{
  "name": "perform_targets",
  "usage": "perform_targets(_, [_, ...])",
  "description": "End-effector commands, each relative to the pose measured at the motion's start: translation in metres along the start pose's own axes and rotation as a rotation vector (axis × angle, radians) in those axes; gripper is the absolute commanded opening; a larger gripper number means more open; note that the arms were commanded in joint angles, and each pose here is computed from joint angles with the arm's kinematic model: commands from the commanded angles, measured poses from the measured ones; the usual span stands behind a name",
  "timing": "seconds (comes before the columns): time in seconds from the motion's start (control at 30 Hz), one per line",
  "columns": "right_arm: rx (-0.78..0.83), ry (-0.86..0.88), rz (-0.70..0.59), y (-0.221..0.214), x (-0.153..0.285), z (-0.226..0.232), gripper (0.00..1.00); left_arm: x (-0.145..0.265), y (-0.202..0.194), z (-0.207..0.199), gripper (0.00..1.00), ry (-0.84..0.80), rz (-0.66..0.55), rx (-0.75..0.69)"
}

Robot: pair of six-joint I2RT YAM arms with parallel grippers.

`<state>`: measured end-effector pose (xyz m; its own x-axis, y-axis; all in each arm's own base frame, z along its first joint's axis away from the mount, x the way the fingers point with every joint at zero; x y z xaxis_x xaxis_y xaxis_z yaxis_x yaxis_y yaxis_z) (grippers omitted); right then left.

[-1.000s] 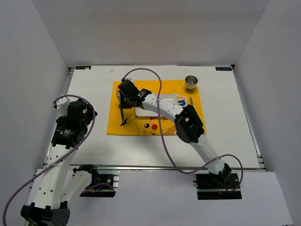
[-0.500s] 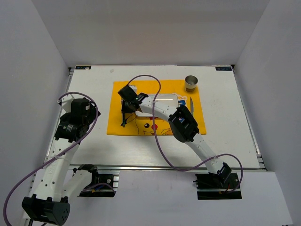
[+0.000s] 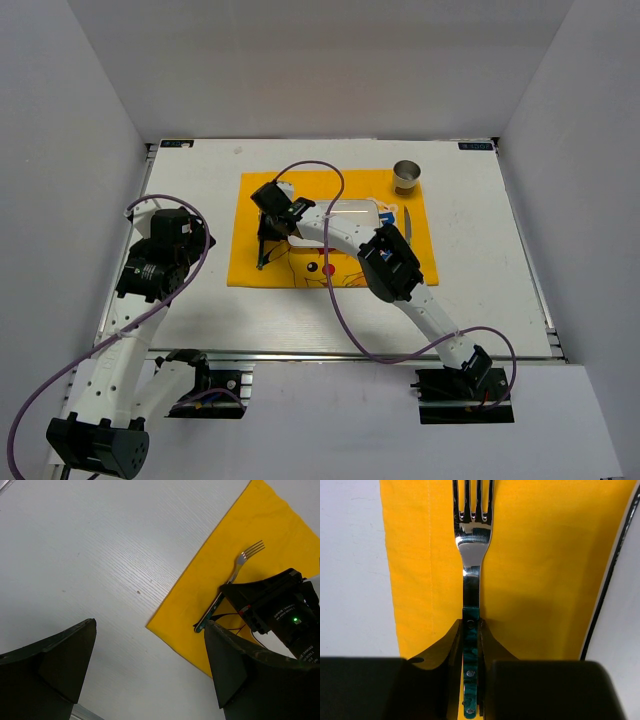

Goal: Set the dinner table for one person

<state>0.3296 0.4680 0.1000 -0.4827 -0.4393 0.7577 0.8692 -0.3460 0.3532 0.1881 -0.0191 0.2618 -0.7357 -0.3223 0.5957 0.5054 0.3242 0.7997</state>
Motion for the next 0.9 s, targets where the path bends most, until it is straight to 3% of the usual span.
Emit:
perform_targets(0.0, [-0.016,0.029,-0.024,0.001,-0.002,0.009,0.00,0.001,0.002,0.000,0.98,-0.016,-0.016,0.000])
perform_targets(0.07, [-0.016,0.034,-0.017,0.000,-0.003,0.008,0.00,0.001,0.002,0.000,0.98,-0.018,-0.015,-0.002])
perform_targets(0.13, [-0.010,0.042,-0.008,-0.002,-0.004,0.008,0.22,0.001,0.002,-0.001,0.98,-0.021,-0.015,-0.003])
perform_targets(0.2, [-0.005,0.062,-0.005,-0.002,0.001,0.013,0.38,0.001,0.002,-0.001,0.98,-0.022,-0.014,-0.004])
perform_targets(0.27, [0.010,0.083,-0.010,-0.001,0.007,0.019,0.68,0.001,0.002,-0.001,0.98,-0.024,-0.017,-0.005])
perform_targets(0.3, [0.013,0.104,-0.023,0.002,0.019,0.026,0.89,0.001,0.002,-0.001,0.98,-0.024,-0.017,-0.005])
perform_targets(0.53, [0.049,0.275,-0.161,0.028,0.112,0.066,0.89,0.001,0.003,0.000,0.98,-0.012,-0.024,0.004])
perform_targets(0.67, [0.191,0.375,-0.286,0.054,0.203,0.062,0.89,0.002,0.012,-0.003,0.98,-0.012,-0.029,-0.019])
perform_targets(0.73, [0.261,0.218,-0.380,0.059,0.214,0.023,0.89,0.003,0.018,-0.005,0.98,-0.001,-0.009,-0.055])
perform_targets(0.83, [0.312,0.009,-0.533,0.070,0.290,-0.037,0.89,0.017,0.041,-0.006,0.98,-0.002,-0.042,-0.057])
perform_targets(0.87, [0.332,-0.052,-0.533,0.067,0.303,-0.057,0.89,0.027,0.053,-0.006,0.98,-0.015,-0.069,-0.065])
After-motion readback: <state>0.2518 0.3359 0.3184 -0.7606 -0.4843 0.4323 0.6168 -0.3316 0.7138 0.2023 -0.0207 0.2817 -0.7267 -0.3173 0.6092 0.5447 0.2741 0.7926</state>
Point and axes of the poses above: each gripper's point midway between its finger pads, its own x axis back along the fingers, its own z axis along the line the jaws close on, y = z × x, the point moved 9 cm from there along x, back along the fingers, and after that the axes turned 14 degrees about -x, right-handed, at the moved point
